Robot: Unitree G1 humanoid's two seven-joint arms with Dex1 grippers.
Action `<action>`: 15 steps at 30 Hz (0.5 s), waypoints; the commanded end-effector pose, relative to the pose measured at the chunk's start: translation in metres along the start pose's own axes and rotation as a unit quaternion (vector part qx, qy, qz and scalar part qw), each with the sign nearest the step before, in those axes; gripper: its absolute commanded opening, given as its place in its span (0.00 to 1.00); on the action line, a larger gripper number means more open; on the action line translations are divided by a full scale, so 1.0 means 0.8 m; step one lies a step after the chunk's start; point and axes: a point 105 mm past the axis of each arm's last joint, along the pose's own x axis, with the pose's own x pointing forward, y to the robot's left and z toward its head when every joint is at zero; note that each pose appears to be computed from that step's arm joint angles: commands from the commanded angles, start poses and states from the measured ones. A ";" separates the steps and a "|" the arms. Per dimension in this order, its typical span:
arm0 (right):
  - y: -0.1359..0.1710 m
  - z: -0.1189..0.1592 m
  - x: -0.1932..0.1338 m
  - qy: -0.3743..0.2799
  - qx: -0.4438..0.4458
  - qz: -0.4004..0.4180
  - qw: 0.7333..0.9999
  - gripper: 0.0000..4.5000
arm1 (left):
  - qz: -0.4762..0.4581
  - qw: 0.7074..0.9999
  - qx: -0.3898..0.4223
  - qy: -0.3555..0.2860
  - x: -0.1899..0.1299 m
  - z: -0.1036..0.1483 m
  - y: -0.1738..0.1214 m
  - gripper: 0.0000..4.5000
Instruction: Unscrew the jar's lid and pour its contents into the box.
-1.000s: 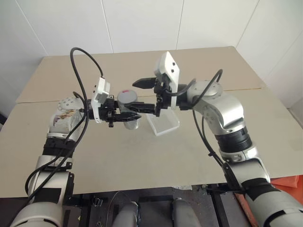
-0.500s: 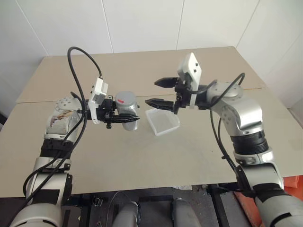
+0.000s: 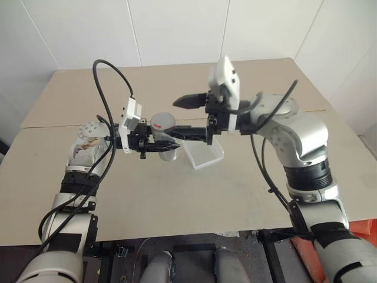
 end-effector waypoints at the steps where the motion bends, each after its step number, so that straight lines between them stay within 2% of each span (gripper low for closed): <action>1: 0.007 0.023 0.009 0.000 -0.037 0.002 0.999 0.99 | -0.006 1.000 0.027 -0.005 0.003 0.013 0.002 0.43; 15: 0.005 0.022 0.027 0.013 -0.041 -0.003 0.999 0.99 | -0.006 1.000 0.027 -0.004 0.001 0.012 0.000 0.43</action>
